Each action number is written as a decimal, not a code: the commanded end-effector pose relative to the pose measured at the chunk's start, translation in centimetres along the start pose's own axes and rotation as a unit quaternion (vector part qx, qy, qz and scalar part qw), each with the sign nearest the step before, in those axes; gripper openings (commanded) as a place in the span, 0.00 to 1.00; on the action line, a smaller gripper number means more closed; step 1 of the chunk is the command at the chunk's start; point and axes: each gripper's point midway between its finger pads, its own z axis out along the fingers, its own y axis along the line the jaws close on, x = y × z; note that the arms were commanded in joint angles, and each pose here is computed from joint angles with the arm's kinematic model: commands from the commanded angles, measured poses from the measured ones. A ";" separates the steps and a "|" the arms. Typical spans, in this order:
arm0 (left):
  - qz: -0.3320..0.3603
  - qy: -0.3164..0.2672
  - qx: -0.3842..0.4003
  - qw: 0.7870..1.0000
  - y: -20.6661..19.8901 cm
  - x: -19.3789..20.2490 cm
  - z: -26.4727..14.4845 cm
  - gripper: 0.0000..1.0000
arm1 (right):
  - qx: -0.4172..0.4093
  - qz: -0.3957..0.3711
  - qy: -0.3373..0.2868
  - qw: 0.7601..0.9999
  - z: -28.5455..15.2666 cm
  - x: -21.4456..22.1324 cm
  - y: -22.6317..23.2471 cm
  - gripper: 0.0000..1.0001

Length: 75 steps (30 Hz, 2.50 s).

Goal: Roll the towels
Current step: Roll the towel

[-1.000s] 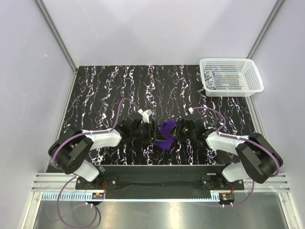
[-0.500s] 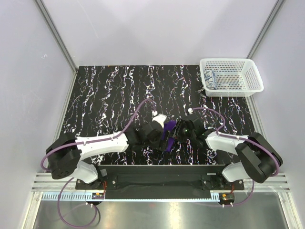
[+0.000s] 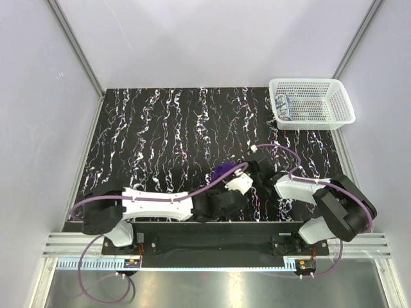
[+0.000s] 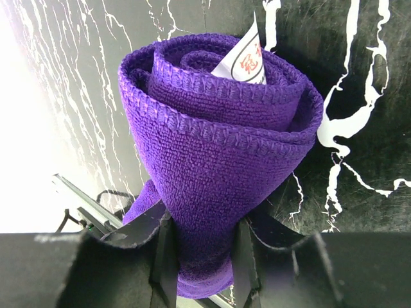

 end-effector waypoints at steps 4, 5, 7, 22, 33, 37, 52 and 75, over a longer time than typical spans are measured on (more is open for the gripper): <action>0.046 -0.004 -0.053 0.998 0.0 -0.7 2.4 0.86 | 0.002 -0.015 0.017 1.000 0.2 0.7 0.1 0.32; 0.049 -0.001 -0.057 0.997 -0.1 -0.7 2.6 0.86 | 0.002 -0.015 0.019 1.000 0.2 0.8 0.2 0.32; 0.062 0.016 -0.066 0.996 -0.1 0.4 3.6 0.87 | 0.002 -0.015 0.021 1.000 0.1 0.9 0.1 0.32; 0.012 0.105 -0.087 0.991 3.3 3.2 7.3 0.31 | 0.007 -0.015 0.031 0.999 -1.0 1.5 0.1 0.32; -0.060 0.106 -0.020 0.992 4.1 3.4 6.5 0.26 | 0.075 -0.022 0.000 0.997 -2.3 -0.4 -0.6 0.87; -0.069 0.106 -0.016 0.992 4.2 3.5 6.3 0.26 | 0.102 -0.039 -0.017 0.994 -3.1 -2.3 0.3 0.94; -0.189 0.109 0.075 0.973 4.9 4.5 5.8 0.26 | 0.179 -0.032 -0.116 0.977 -9.3 -11.7 -1.2 0.98; -0.316 0.106 0.186 0.924 4.9 4.6 5.6 0.41 | -0.060 -0.051 -0.023 0.997 -2.0 -3.1 5.3 0.99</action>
